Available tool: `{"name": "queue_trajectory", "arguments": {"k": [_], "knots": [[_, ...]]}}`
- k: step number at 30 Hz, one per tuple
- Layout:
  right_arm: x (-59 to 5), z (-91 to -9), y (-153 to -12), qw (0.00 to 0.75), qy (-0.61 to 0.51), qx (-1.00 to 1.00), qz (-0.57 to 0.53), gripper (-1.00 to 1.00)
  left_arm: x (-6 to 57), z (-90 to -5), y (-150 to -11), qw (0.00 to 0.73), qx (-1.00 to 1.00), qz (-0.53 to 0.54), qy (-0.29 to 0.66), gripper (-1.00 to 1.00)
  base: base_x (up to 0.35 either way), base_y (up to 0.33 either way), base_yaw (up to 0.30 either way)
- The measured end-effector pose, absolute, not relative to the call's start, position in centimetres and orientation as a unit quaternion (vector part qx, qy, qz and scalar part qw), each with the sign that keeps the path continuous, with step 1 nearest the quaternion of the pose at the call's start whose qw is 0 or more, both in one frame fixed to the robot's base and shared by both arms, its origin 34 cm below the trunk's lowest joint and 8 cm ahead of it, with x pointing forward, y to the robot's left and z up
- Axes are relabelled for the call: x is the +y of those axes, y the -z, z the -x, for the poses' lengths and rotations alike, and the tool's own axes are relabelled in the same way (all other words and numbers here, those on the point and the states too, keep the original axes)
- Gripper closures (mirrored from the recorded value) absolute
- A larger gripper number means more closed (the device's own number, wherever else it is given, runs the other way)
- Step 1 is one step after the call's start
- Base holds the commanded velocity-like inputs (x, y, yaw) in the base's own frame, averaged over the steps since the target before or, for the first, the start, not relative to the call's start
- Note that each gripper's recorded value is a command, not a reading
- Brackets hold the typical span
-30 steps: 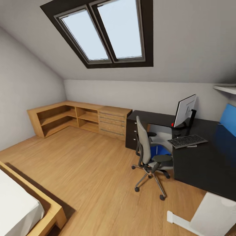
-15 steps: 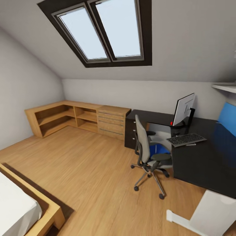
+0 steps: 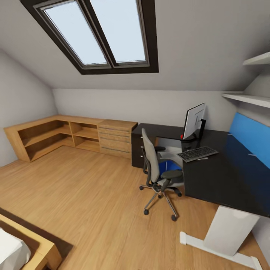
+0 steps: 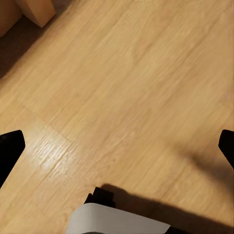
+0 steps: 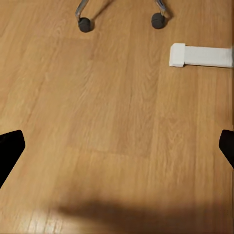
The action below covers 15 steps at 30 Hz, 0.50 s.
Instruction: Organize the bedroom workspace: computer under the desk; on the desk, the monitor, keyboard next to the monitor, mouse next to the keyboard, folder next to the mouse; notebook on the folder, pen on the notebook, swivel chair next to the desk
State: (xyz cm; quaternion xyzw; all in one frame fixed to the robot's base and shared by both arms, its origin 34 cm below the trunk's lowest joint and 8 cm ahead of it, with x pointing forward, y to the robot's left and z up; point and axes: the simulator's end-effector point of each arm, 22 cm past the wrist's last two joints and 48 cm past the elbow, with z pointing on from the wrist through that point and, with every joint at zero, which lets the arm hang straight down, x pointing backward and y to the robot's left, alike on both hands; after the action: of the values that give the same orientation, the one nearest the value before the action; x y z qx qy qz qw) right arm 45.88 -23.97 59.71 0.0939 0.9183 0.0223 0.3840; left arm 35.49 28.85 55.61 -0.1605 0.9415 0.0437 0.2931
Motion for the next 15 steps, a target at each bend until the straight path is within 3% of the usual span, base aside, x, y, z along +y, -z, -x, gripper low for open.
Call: {"name": "queue_trajectory", "arguments": {"k": [15], "knots": [[-23.94, -45.17, -58.67, 0.372, -0.021, 0.923, -0.094, -1.00, 28.76, -34.73, -54.87, 0.285, 0.945, 0.155, -0.044, -1.00, 0.005, 0.001, -0.123]]}}
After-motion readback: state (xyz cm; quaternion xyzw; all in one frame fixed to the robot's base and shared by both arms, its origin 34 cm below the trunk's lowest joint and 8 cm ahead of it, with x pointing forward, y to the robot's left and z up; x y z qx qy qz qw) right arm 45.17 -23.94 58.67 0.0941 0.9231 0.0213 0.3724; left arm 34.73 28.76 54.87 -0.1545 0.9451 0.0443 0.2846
